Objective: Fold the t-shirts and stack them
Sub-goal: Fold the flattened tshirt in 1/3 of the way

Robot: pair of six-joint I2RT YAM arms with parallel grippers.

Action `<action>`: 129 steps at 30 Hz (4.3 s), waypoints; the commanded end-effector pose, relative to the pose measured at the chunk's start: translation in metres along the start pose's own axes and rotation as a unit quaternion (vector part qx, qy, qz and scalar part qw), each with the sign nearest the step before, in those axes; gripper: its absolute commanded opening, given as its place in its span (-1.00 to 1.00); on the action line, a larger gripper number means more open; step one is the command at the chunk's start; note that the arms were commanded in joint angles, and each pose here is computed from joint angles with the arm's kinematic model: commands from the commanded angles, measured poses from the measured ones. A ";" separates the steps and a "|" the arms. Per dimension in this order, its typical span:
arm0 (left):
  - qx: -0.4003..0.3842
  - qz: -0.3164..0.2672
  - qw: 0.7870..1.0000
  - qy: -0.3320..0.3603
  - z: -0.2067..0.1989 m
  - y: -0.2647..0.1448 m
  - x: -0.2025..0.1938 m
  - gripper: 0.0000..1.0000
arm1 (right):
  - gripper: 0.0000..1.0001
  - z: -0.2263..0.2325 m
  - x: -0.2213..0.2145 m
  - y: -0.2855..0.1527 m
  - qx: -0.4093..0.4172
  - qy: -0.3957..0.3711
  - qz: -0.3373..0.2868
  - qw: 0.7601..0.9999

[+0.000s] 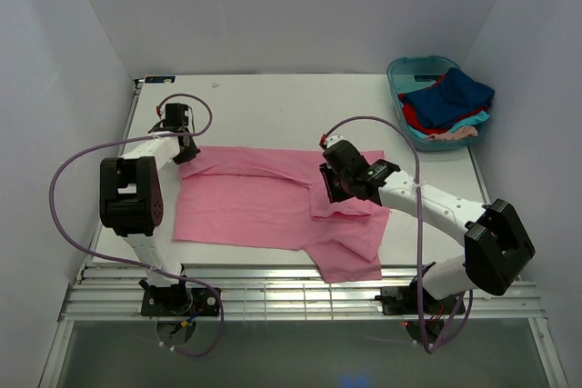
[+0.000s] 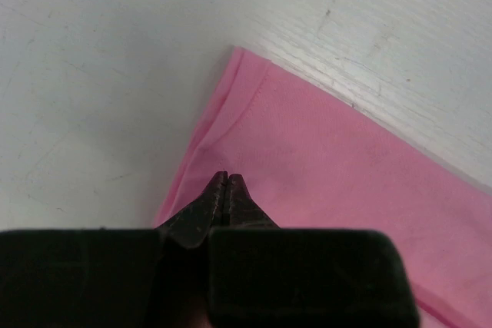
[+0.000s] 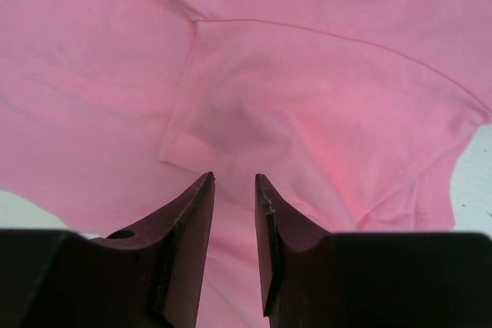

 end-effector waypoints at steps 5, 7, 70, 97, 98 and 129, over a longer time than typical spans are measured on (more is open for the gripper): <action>-0.027 -0.021 0.999 0.010 -0.007 -0.031 -0.004 -1.00 | -0.35 -0.019 0.007 0.015 -0.061 0.025 -0.009 0.998; -0.028 -0.018 0.999 0.008 -0.005 -0.036 -0.010 -1.00 | -0.36 -0.020 0.005 0.019 -0.065 0.024 -0.001 0.998; -0.021 0.014 0.999 0.021 -0.082 0.099 0.068 -1.00 | -0.54 -0.237 0.142 0.176 -0.143 0.177 -0.027 0.973; -0.087 -0.023 0.995 0.047 -0.087 -0.019 0.000 -0.72 | -0.40 -0.167 0.051 0.090 -0.062 0.155 -0.053 0.985; -0.089 -0.028 0.995 0.044 -0.086 -0.026 0.001 -0.72 | -0.42 -0.164 0.051 0.088 -0.061 0.154 -0.055 0.985; 0.086 -0.031 0.995 0.035 0.016 -0.067 -0.024 0.05 | -0.28 -0.126 0.017 -0.008 -0.063 0.186 -0.072 0.978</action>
Point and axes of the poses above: each gripper's point midway between its finger pads, its own y axis out along the fingers, its own z axis along the line the jaws close on, x = y × z, the point moved 9 cm from there along -y, back along the fingers, and after that the axes turned 1 degree about -y, right-handed, at the moved point
